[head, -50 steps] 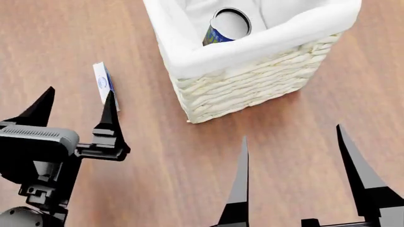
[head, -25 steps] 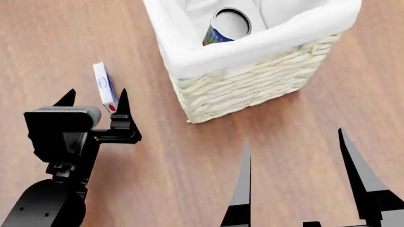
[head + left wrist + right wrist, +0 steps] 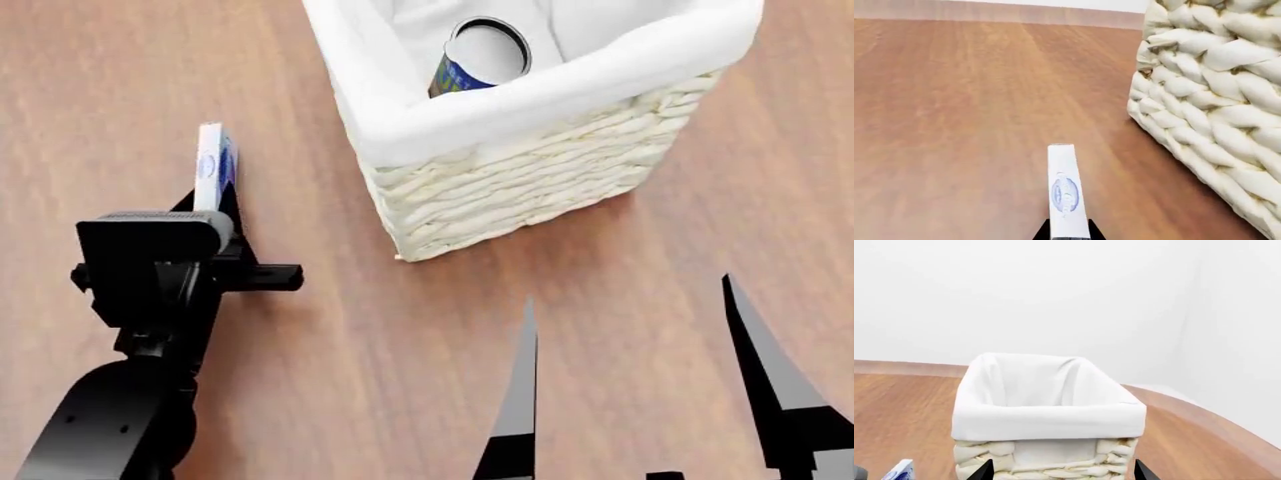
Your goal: Pick up the alphabet soup and the cream cheese box, and put them in the basket.
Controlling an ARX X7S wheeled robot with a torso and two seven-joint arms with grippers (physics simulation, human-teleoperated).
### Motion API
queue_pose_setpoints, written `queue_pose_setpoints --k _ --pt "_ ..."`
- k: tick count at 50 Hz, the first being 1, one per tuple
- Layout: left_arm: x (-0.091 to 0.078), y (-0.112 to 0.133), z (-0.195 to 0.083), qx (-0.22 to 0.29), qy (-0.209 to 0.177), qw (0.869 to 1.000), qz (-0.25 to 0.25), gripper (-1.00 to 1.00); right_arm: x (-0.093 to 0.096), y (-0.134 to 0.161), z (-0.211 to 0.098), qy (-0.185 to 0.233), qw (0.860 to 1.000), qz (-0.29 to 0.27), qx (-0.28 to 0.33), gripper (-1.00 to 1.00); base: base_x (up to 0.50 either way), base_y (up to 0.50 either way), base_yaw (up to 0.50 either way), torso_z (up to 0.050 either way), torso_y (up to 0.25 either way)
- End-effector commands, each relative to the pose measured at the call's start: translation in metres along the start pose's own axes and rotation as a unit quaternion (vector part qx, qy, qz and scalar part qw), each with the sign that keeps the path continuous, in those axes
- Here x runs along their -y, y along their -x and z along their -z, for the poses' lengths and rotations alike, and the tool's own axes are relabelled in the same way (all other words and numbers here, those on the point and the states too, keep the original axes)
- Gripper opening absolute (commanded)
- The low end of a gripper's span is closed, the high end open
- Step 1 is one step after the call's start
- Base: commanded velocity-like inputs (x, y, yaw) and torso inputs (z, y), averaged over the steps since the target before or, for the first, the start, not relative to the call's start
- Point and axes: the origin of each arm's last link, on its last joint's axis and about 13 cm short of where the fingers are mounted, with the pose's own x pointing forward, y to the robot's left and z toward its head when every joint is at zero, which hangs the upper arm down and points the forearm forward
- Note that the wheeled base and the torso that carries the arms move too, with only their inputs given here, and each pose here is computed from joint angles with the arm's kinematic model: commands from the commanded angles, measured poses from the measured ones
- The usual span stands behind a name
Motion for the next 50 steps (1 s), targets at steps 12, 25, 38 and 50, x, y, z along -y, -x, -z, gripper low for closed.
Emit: queue_pose_setpoints --k 12,25,38,50 --pt "-0.007 -0.006 -0.031 0.038 -0.004 0.999 0.004 -1.00 0.000 0.001 0.000 -0.004 1.000 0.001 0.000 1.00 0.00 0.00 0.00 0.000 0.000" --pt "-0.014 -0.019 -0.143 0.177 -0.008 0.984 0.015 -1.00 -0.001 0.002 -0.001 -0.007 1.000 0.000 0.002 1.00 0.00 0.00 0.00 0.000 0.000" --pt "-0.010 -0.043 -0.231 0.256 -0.031 0.966 0.034 -1.00 -0.001 0.002 -0.003 -0.006 1.000 -0.003 0.004 1.00 0.00 0.00 0.00 0.000 0.000" --pt "0.017 -0.057 -0.282 0.255 -0.076 0.958 0.111 -1.00 0.001 0.003 -0.005 -0.006 1.000 0.001 0.005 1.00 0.00 0.00 0.00 0.000 0.000"
